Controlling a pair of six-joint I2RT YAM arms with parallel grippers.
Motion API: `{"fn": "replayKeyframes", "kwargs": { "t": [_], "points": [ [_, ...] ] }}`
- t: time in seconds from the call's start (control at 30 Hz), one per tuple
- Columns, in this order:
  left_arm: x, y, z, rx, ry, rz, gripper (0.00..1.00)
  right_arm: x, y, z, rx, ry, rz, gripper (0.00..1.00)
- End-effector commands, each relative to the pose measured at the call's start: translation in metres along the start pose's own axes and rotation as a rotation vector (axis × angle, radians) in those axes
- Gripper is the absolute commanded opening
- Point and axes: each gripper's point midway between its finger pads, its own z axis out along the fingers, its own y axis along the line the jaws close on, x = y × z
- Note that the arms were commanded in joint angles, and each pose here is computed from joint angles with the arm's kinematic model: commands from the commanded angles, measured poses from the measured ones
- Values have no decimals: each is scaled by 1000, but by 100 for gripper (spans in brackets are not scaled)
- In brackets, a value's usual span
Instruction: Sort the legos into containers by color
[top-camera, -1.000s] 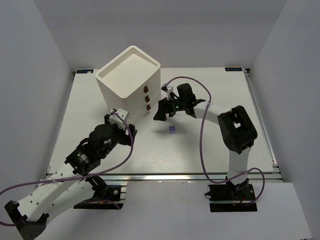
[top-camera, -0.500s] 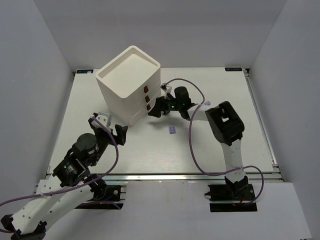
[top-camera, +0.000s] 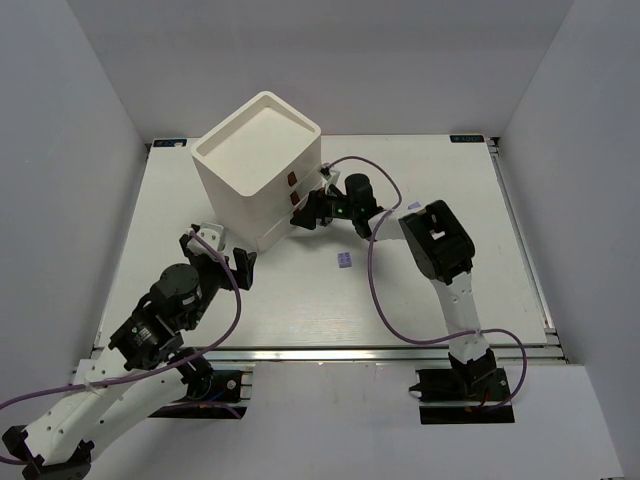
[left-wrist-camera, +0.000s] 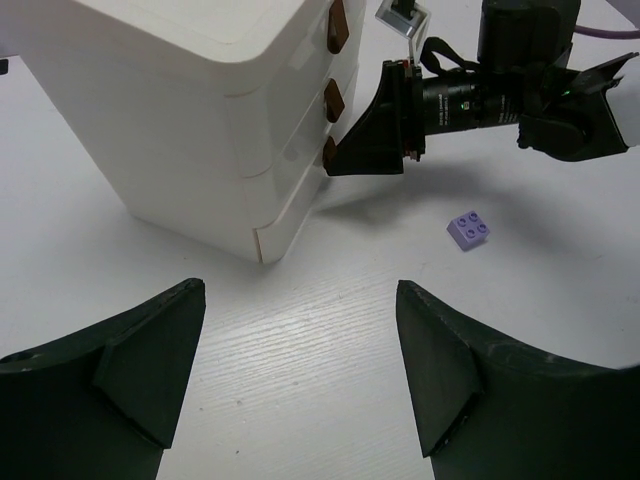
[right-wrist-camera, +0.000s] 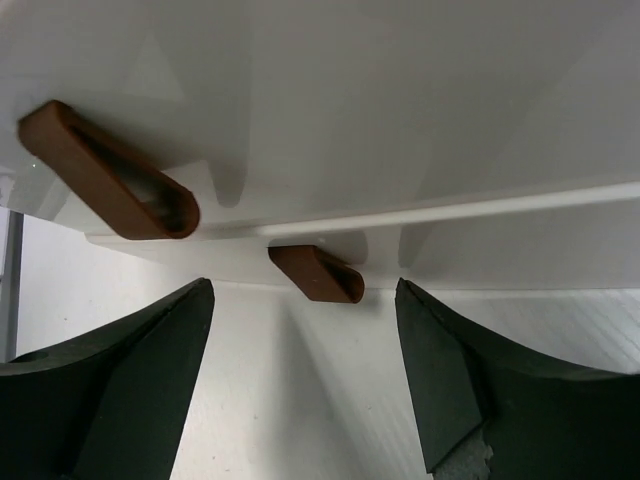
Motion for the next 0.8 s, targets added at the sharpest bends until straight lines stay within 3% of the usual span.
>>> {"fn": "replayKeyframes", "kwargs": {
  "t": [0.0,0.3,0.6,0.77],
  "points": [
    [-2,5,-2,-25,-14,-17,86,-26,6,7,-34,-76,-49,78],
    [-2,4,-1,-22,-14,-17,87,-32,2,10,-27,-95,-64,70],
    [1,4,1,-23,-3,-13,87,-32,-1,15,-40,-94,-44,47],
    [1,4,1,-25,-2,-14,87,-31,-3,16,-39,-95,-33,40]
  ]
}}
